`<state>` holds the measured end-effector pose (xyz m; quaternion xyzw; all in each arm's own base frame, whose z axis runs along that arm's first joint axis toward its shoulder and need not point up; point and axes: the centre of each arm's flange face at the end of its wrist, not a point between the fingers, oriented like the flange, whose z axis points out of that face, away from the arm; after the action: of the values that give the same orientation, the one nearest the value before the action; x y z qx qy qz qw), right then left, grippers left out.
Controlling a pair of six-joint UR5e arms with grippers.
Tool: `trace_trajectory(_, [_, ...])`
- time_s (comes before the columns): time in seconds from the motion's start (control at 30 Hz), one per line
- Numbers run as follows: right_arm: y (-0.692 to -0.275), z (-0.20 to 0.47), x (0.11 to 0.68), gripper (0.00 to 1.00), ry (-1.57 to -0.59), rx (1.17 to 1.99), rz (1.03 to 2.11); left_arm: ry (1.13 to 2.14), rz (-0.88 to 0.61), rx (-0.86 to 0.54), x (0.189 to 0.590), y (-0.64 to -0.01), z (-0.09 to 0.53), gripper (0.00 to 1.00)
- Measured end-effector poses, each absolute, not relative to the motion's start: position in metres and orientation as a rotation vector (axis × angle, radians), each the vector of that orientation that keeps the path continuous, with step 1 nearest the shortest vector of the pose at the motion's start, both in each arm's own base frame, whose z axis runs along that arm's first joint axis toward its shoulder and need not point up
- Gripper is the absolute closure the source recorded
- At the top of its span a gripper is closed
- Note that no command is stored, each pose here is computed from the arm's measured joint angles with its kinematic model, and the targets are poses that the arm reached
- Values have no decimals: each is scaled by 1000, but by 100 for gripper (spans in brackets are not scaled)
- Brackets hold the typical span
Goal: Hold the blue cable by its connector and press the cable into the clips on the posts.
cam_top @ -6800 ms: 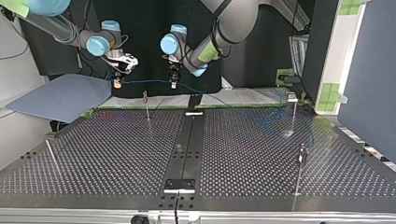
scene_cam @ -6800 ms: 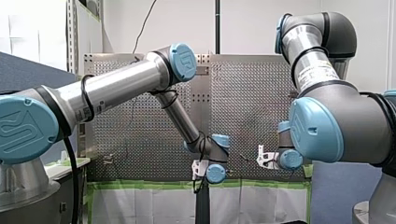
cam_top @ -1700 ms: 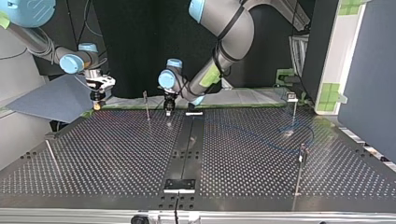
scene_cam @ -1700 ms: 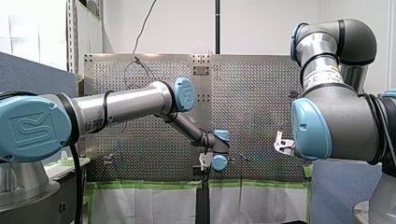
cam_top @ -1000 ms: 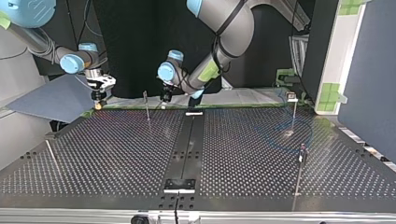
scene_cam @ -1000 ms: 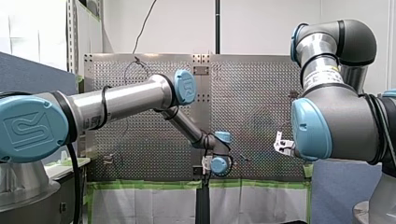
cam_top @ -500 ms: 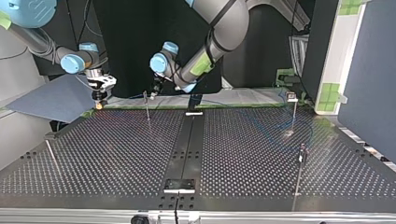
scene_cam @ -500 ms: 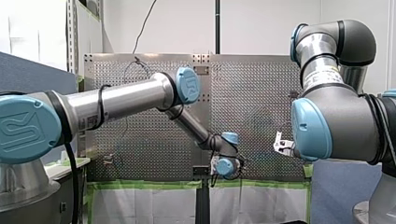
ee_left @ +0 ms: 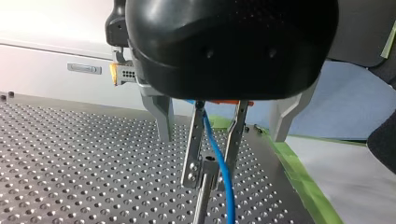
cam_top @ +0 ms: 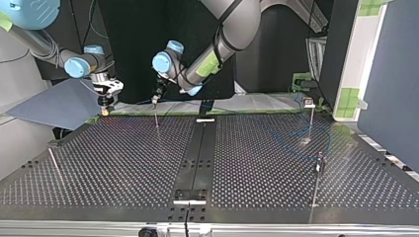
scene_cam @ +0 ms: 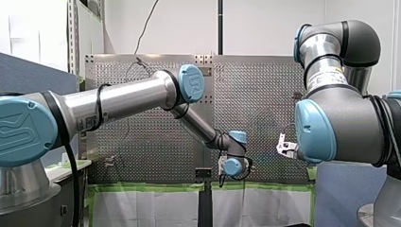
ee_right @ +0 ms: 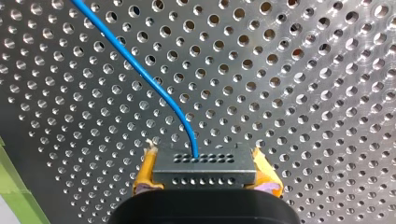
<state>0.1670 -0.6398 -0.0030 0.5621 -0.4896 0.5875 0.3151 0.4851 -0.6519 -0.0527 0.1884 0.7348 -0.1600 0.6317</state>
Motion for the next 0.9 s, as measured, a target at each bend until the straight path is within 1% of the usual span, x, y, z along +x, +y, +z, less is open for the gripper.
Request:
trace_trajectory(0.4, [-640,-3,168,100,-1290,1482,1549,1682,-371,438,478,-656,-53,0])
trace_trajectory(0.9, [-639,-3,168,100,-1293,1484,1548,1679,-383,422,479,-656,-53,0])
